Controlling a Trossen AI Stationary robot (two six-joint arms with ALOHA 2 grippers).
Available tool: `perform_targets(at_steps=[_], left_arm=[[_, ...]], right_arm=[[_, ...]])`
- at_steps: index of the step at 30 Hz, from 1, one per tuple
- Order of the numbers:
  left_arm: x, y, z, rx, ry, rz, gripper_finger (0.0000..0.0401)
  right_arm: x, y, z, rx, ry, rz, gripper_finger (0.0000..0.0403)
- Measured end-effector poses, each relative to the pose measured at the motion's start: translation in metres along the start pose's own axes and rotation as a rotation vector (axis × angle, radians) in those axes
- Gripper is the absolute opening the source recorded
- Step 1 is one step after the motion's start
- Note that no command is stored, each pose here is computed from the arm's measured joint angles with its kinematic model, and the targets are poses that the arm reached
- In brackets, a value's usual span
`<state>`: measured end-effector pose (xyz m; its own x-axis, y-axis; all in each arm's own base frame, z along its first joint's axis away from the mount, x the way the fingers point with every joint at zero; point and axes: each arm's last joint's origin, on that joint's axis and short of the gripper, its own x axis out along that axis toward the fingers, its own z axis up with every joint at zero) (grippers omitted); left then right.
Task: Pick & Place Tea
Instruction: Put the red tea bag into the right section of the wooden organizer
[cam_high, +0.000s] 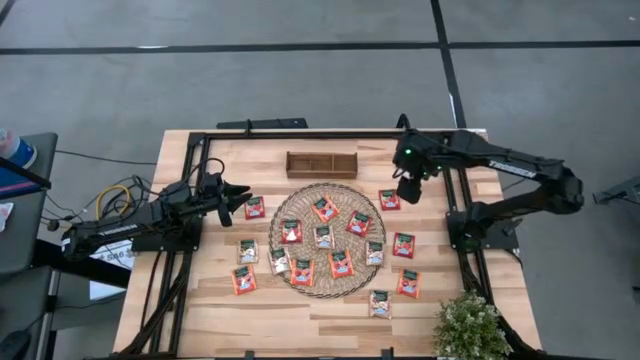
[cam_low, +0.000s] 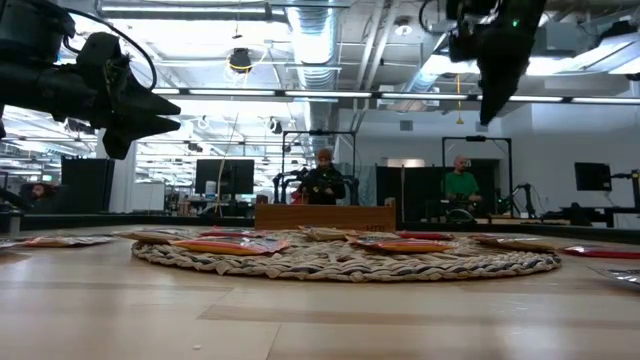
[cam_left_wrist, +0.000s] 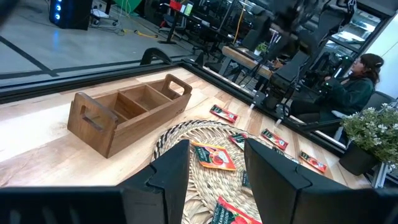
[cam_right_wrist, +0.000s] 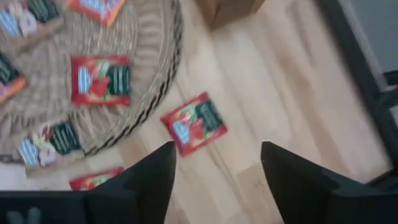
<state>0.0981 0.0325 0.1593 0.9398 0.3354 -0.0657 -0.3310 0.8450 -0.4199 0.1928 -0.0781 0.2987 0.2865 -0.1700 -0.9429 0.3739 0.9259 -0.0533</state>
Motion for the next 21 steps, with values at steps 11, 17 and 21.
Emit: perform_targets(at_steps=[11,17,21], left_arm=[[0.0,0.0,0.0,-0.001,0.0,0.0,0.0146],[0.0,0.0,0.0,0.0,-0.001,-0.001,0.0146],[0.0,0.0,0.0,-0.001,-0.001,-0.001,0.0146]], right_arm=[[0.063,-0.015,-0.007,-0.049,0.025,0.003,0.0214],[0.086,-0.024,-0.006,-0.126,0.093,0.031,0.0207],[0.109,-0.028,-0.001,-0.175,0.143,0.081,0.0216]])
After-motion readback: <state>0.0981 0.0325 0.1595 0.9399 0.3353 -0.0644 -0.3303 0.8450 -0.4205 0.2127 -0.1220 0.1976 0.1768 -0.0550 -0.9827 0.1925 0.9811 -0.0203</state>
